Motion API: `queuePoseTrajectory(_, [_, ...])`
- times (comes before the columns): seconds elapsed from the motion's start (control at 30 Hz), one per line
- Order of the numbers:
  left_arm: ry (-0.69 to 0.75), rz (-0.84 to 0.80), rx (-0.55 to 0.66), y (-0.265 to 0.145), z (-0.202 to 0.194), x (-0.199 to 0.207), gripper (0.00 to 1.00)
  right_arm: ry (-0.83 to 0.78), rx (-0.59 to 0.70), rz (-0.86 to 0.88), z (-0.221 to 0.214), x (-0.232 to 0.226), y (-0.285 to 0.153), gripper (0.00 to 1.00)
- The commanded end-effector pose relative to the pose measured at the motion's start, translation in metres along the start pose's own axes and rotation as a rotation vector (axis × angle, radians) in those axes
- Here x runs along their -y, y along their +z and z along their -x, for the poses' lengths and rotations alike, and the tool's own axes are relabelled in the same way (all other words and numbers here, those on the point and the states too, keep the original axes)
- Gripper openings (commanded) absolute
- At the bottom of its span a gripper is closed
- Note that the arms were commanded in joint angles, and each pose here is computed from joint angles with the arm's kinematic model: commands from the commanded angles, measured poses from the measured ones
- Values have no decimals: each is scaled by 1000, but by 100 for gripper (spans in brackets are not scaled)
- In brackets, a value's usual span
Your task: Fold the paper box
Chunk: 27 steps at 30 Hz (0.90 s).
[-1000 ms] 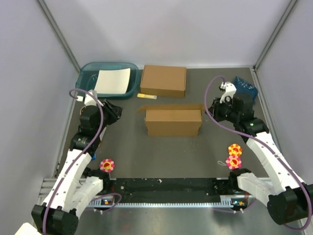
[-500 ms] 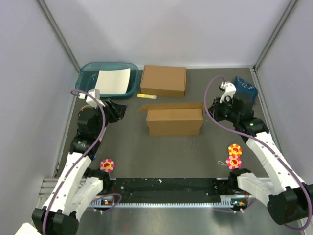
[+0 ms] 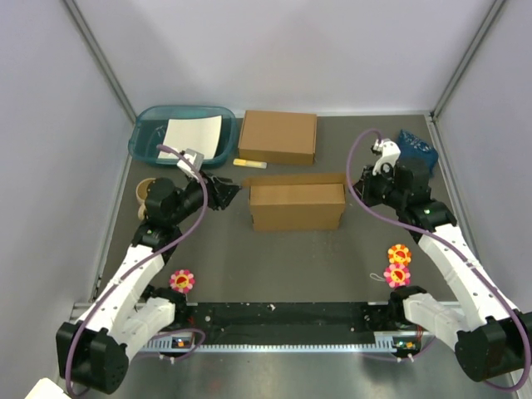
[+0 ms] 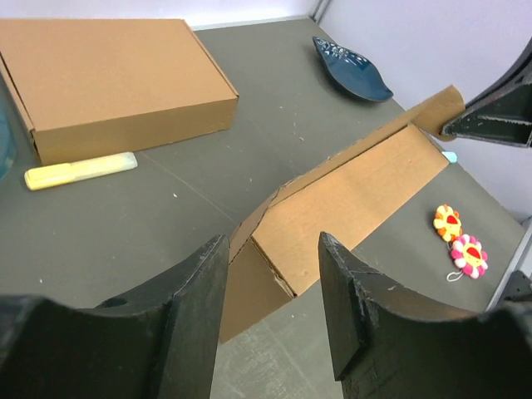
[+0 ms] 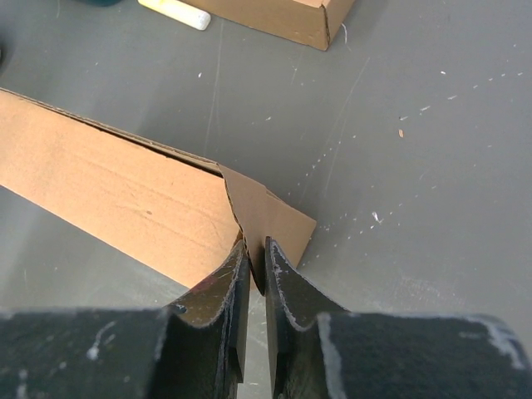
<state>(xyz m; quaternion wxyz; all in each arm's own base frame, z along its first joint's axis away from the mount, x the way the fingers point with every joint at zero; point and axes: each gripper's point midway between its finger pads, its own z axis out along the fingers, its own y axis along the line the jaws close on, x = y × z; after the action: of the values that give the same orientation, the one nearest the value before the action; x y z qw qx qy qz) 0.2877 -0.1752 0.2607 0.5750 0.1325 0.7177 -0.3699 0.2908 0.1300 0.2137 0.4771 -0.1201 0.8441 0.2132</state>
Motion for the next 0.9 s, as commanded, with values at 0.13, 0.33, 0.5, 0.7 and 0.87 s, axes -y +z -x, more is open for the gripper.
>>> queuePoseTrajectory(0.13, [156,-21,12,11,16,1,50,-17,76,40,23,-13,-2,11])
queuePoseTrajectory(0.33, [167,17,-28,22,16,-10,49,-12,77,42,22,-14,-2,11])
queuePoseTrajectory(0.5, [171,18,-57,24,7,-12,49,-13,82,43,23,-14,-3,10])
queuePoseTrajectory(0.7, [200,14,-106,22,-6,-8,48,-10,77,44,22,-14,-2,10])
queuePoseTrajectory(0.87, [201,20,-125,22,-9,-8,36,-9,77,42,23,-14,-2,10])
